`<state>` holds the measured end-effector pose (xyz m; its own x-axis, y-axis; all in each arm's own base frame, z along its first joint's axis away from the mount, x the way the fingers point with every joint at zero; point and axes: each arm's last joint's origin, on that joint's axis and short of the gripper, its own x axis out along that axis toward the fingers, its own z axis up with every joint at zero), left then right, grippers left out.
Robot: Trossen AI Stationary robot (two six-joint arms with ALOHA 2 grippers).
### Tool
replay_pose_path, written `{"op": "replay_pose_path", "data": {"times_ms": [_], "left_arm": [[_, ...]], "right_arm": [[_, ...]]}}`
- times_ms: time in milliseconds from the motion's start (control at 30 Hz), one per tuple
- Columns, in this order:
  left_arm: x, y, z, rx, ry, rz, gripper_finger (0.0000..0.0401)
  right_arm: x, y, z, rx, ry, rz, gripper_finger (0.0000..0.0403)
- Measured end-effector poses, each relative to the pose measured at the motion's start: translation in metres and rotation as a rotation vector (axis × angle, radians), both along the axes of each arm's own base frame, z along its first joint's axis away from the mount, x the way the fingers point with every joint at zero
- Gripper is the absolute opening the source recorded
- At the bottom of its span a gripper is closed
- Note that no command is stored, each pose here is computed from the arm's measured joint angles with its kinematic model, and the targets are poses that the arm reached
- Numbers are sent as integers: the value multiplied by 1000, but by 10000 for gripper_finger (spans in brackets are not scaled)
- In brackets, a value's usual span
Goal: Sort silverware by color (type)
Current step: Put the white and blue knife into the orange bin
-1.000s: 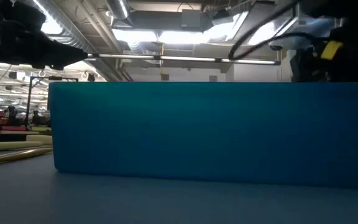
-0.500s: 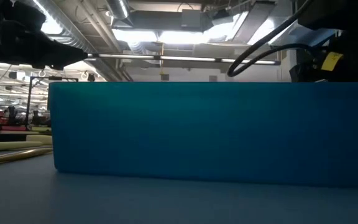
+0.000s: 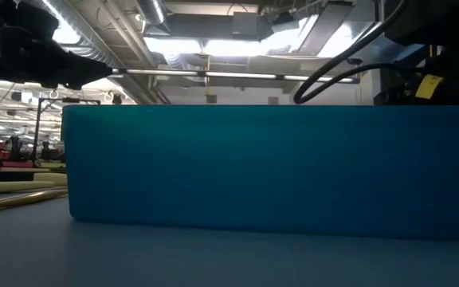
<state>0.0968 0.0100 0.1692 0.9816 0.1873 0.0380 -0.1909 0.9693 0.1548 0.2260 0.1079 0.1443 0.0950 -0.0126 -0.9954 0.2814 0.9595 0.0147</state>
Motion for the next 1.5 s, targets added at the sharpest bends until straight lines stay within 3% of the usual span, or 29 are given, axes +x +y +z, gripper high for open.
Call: {"op": "replay_pose_path", "data": {"times_ms": [367, 1267, 1500], "left_arm": [[0, 0, 0, 0, 0, 0, 133], [0, 0, 0, 0, 0, 0, 133], [0, 0, 0, 0, 0, 0, 133]], "right_arm": [[0, 0, 0, 0, 0, 0, 130], [0, 0, 0, -6, 1, -1, 8], [0, 0, 0, -6, 2, -1, 9]]}}
